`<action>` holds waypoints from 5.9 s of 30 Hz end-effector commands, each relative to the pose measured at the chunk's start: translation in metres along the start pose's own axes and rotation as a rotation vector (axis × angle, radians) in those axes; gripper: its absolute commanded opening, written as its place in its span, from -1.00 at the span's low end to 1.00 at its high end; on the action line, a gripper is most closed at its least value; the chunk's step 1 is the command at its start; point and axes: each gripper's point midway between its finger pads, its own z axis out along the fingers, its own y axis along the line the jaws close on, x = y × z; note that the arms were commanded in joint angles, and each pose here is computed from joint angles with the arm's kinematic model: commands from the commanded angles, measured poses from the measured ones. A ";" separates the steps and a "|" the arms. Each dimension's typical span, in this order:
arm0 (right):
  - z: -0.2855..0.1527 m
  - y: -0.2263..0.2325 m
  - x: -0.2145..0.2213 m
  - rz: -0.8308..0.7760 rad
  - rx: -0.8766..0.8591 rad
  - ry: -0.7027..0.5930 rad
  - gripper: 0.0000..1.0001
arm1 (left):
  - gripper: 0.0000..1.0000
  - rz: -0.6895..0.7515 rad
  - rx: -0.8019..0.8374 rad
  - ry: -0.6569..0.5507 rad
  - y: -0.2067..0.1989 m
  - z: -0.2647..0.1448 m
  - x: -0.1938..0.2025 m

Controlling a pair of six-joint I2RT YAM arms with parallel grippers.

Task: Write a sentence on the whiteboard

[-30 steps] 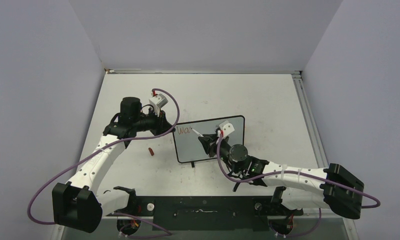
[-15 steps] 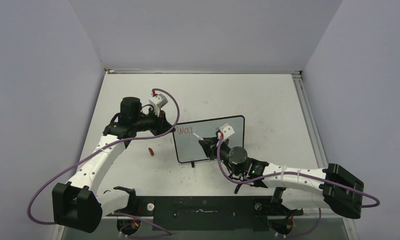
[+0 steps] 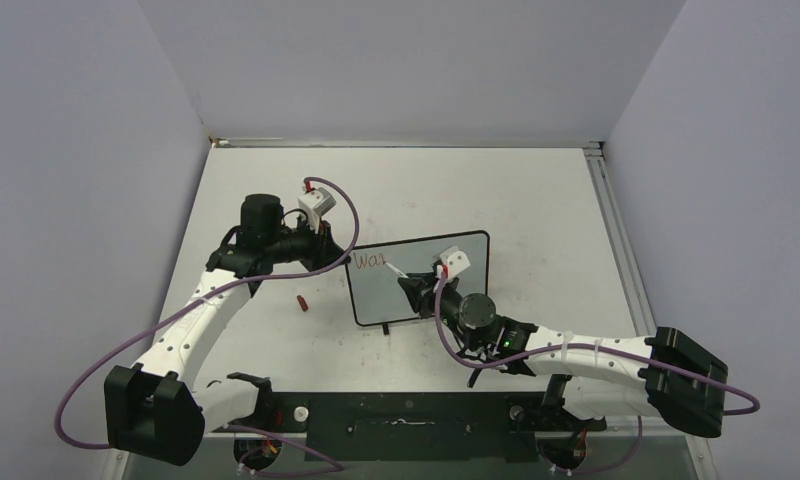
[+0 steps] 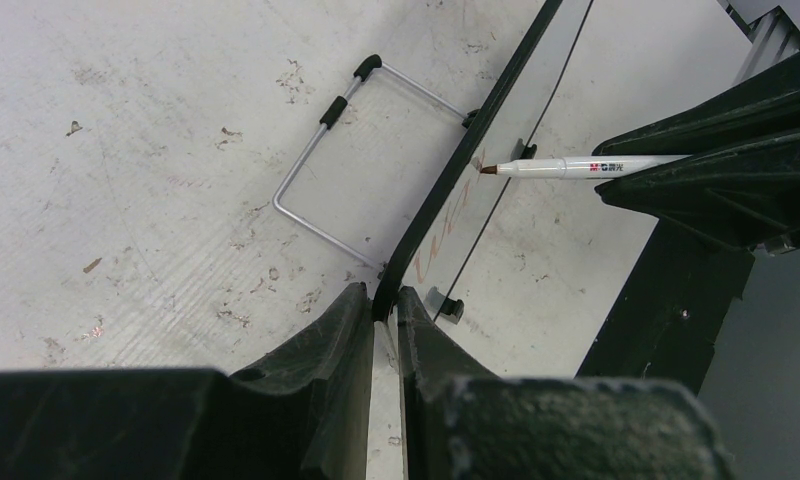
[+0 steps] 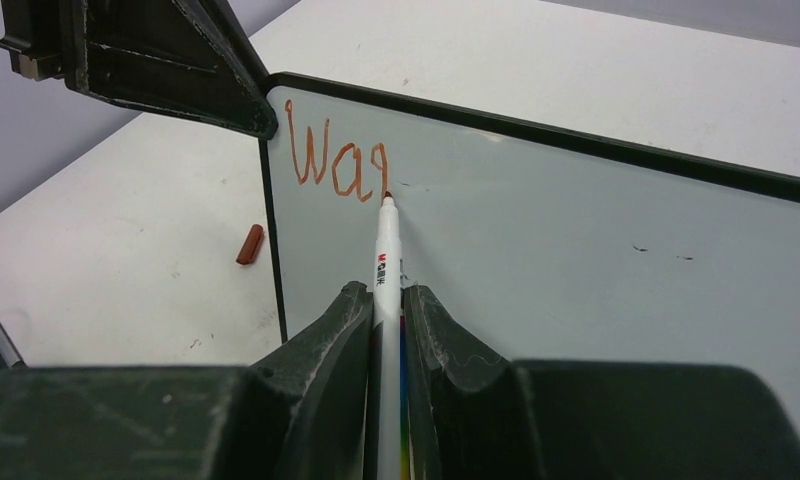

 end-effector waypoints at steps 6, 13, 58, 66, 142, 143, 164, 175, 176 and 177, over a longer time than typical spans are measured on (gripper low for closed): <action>0.002 -0.009 -0.038 0.023 0.072 -0.126 -0.89 | -1.00 -0.002 -0.040 0.020 0.008 -0.003 0.006; -0.004 -0.018 -0.034 0.028 0.104 -0.122 -0.89 | -1.00 -0.003 -0.039 0.022 0.008 -0.002 0.006; -0.007 -0.010 -0.036 0.013 0.064 -0.136 -0.89 | -1.00 -0.005 -0.042 0.026 0.009 -0.002 0.007; -0.007 -0.015 -0.024 0.006 0.085 -0.100 -0.89 | -1.00 -0.004 -0.042 0.025 0.008 -0.002 0.007; -0.016 -0.029 -0.027 0.049 0.142 -0.142 -0.89 | -1.00 -0.006 -0.040 0.027 0.008 -0.002 0.008; -0.016 -0.028 -0.029 0.045 0.143 -0.148 -0.89 | -1.00 -0.007 -0.040 0.028 0.008 -0.002 0.008; -0.027 -0.045 -0.021 0.050 0.210 -0.137 -0.89 | -1.00 -0.006 -0.040 0.027 0.008 -0.002 0.008; -0.028 -0.045 0.008 0.057 0.196 -0.064 -0.89 | -1.00 -0.006 -0.039 0.026 0.008 -0.002 0.007; -0.028 -0.046 0.008 0.059 0.199 -0.063 -0.89 | -1.00 -0.007 -0.038 0.027 0.008 -0.002 0.008; -0.029 -0.046 0.009 0.059 0.201 -0.062 -0.89 | -1.00 -0.006 -0.038 0.027 0.008 -0.002 0.008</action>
